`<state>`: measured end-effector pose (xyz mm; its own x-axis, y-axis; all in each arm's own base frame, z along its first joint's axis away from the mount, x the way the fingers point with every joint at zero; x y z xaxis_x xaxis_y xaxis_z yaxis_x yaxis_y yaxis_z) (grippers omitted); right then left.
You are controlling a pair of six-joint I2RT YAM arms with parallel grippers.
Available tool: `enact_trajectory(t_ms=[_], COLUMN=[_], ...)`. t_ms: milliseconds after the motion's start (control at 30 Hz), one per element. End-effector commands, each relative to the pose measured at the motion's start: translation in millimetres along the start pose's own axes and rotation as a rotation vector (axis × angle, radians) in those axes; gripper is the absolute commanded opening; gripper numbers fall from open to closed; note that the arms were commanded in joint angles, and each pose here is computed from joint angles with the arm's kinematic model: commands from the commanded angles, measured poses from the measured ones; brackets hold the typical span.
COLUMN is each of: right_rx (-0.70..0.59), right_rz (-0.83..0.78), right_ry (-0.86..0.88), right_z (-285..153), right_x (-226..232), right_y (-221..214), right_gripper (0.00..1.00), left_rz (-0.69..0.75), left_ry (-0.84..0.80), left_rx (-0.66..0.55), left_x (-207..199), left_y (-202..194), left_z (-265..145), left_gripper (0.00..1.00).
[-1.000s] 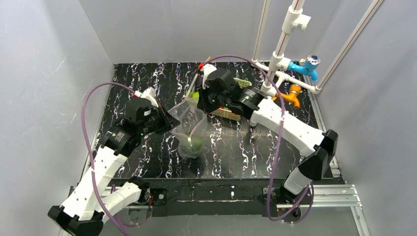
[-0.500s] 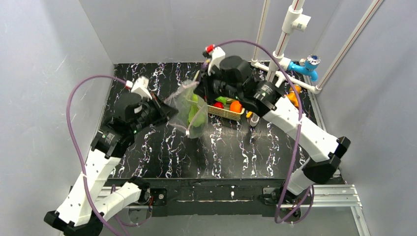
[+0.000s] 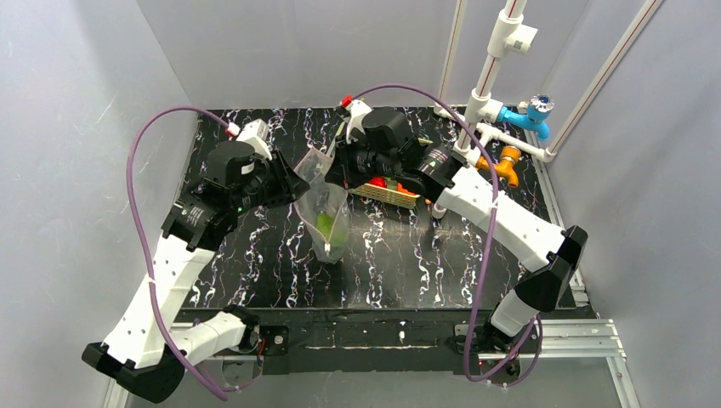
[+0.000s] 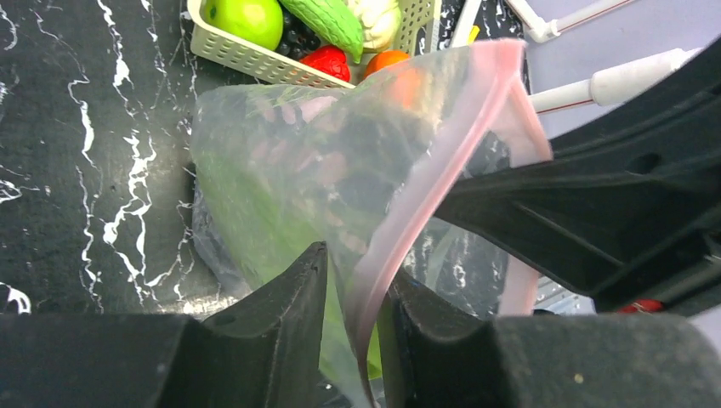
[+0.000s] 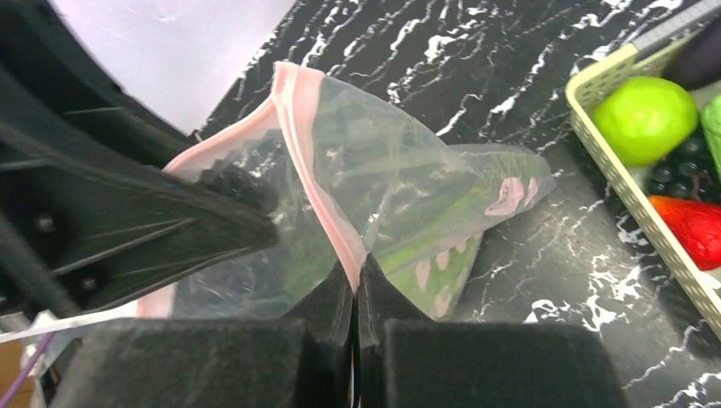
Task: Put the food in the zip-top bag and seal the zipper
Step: Adjust the zipper food storage bag at the center of the board.
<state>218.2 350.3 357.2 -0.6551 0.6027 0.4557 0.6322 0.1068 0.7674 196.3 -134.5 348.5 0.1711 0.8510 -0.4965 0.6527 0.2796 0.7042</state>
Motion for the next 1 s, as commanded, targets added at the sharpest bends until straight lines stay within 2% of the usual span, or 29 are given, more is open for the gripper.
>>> enact_trajectory(t_ms=[0, 67, 167, 300, 400, 433, 533, 567, 733, 867, 967], right_rx=[-0.092, -0.103, -0.110, -0.110, -0.108, -0.107, -0.112, -0.115, -0.095, -0.123, -0.142], right_rz=[0.024, 0.033, 0.034, 0.054, 0.119, 0.125, 0.111, 0.104, 0.153, 0.109, 0.078], right_ry=[0.149, 0.160, 0.153, 0.168, 0.257, 0.267, 0.272, 0.246, 0.145, 0.105, 0.024], right_z=[-13.9, -15.2, -14.5, -2.3, 16.8, 20.0, 26.5, 28.6, 21.3, 1.0, -14.9], right_x=[29.7, 31.0, 29.9, 29.0, 34.0, 37.2, 42.1, 38.8, 18.1, 11.0, -1.7], right_y=[29.2, 29.7, 30.1, 31.0, 37.2, 42.6, 55.3, 57.4, 55.7, 54.5, 54.6], right_gripper=[0.01, 0.01, 0.01, 0.01, 0.02, 0.07, 0.35, 0.40, 0.54, 0.73, 0.80], left_rz=[0.079, 0.096, 0.117, 0.152, 0.193, 0.212, 0.272, 0.289, 0.312, 0.257, 0.210], left_ry=[0.079, 0.075, 0.049, 0.062, 0.202, 0.245, 0.322, 0.329, 0.352, 0.366, 0.341], left_rx=[0.032, 0.039, 0.036, -0.009, -0.064, -0.072, -0.072, -0.072, -0.018, 0.018, 0.019], left_x=[12.1, 12.3, 9.2, 7.4, 18.1, 20.3, 21.9, 21.3, 27.8, 54.0, 72.4], left_y=[-0.3, -0.8, 0.3, 11.0, 28.1, 34.6, 51.0, 55.0, 55.4, 39.7, 35.4], left_z=[1.2, 0.6, -4.2, -16.0, -25.2, -28.2, -33.9, -32.1, -8.8, 20.1, 39.6], left_gripper=[0.24, 0.18, 0.00, 0.00, 0.00, 0.00, 0.00, 0.00, 0.00, 0.00, 0.00])
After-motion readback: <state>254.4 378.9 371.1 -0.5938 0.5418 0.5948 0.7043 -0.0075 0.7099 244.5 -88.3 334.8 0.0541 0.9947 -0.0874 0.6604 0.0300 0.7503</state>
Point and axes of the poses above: each gripper's point midway between its finger pads, its own z axis out along the fingers, its own x axis along the line the jaws close on, y = z × x, the point moved 6 cm from there along -z, back along the fingers, and after that the axes turned 3 degrees about z, right-handed, at the moved point
